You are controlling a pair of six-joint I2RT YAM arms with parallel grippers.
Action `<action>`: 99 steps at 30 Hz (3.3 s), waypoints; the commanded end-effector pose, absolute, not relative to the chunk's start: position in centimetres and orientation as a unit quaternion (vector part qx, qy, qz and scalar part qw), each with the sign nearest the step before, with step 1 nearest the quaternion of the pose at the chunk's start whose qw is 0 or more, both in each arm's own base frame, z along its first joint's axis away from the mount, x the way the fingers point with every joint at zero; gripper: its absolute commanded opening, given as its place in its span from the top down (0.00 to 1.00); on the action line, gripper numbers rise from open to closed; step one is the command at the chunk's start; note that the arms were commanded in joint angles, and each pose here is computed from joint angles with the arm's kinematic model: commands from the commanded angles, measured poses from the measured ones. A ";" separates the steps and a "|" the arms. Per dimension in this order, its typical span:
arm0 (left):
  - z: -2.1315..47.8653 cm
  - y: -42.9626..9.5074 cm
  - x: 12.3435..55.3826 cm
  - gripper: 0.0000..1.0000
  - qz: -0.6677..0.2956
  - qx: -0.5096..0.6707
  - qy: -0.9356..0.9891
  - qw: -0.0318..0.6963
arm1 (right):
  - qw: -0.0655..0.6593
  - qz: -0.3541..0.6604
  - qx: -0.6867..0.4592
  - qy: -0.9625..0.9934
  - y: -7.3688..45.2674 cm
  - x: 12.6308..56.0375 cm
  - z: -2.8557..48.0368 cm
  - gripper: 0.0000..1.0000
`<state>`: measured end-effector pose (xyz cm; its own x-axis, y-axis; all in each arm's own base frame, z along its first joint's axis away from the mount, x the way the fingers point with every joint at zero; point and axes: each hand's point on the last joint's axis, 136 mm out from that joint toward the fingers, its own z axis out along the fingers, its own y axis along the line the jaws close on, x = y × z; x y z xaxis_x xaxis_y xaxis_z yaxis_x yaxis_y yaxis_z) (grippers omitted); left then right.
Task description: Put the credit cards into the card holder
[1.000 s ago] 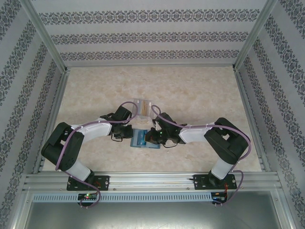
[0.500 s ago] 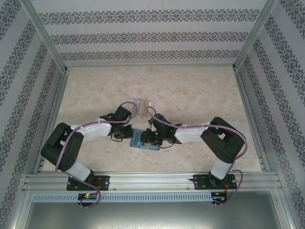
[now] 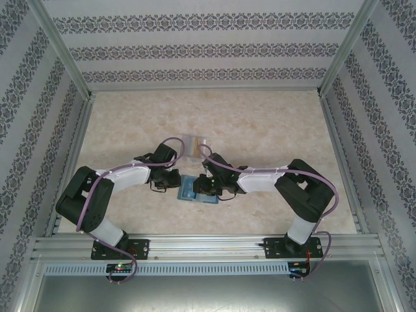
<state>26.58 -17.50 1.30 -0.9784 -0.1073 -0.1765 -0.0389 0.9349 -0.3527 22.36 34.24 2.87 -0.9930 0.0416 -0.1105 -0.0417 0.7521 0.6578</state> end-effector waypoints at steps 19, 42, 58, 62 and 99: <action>-1.5 -18.1 24.0 0.82 -0.188 -0.040 0.981 0.033 | 0.086 0.245 0.028 0.965 32.4 22.8 2.1 0.62; -1.7 -19.4 23.9 0.83 -0.231 -0.046 0.971 0.029 | 0.087 0.312 -0.004 0.946 36.7 23.2 3.7 0.71; -0.1 -17.5 24.3 0.70 -0.204 -0.056 0.976 0.062 | 0.157 0.271 -0.015 0.950 33.1 23.7 6.9 0.65; 0.8 -17.3 24.9 0.68 -0.204 -0.056 0.974 0.076 | 0.166 0.250 -0.002 0.954 31.5 23.4 7.4 0.58; 0.1 -17.8 24.7 0.68 -0.210 -0.053 0.975 0.055 | 0.108 0.209 0.047 0.971 26.7 22.2 2.3 0.55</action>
